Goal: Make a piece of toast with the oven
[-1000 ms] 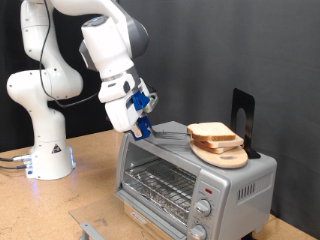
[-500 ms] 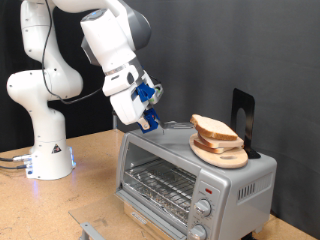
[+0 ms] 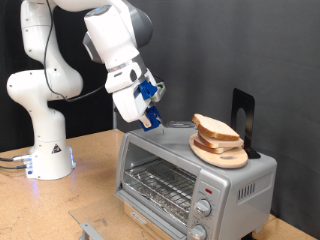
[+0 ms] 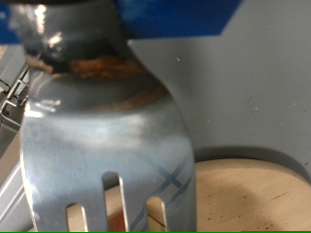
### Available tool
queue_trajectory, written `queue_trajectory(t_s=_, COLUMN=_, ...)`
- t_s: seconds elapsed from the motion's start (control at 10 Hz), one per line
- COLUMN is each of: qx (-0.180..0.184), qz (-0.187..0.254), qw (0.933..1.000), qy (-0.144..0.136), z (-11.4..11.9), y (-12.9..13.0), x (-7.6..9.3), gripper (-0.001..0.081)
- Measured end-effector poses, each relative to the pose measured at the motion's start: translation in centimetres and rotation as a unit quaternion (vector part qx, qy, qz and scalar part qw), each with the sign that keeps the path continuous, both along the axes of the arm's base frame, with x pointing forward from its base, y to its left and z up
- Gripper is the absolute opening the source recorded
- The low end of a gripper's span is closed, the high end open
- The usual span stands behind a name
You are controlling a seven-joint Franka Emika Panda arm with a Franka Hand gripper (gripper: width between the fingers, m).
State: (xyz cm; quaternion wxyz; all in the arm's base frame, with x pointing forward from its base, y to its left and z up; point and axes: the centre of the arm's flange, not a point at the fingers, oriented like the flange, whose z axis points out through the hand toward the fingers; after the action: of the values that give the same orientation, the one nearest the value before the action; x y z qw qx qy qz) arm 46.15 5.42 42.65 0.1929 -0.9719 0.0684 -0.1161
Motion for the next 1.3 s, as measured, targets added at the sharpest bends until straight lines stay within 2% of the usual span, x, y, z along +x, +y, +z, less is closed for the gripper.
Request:
queue_trajectory(t_s=0.5, qx=-0.008, qz=-0.005, qw=0.9998, qy=0.016, z=-0.5, y=1.2, x=1.6, gripper=0.0443)
queue_trajectory(t_s=0.9, qx=-0.012, qz=0.005, qw=0.9990, qy=0.043, z=-1.3, y=2.3, x=2.9, gripper=0.0443)
queue_trajectory(t_s=1.3, qx=-0.009, qz=0.016, qw=0.9990, qy=0.041, z=-1.0, y=3.4, x=4.3, gripper=0.0443)
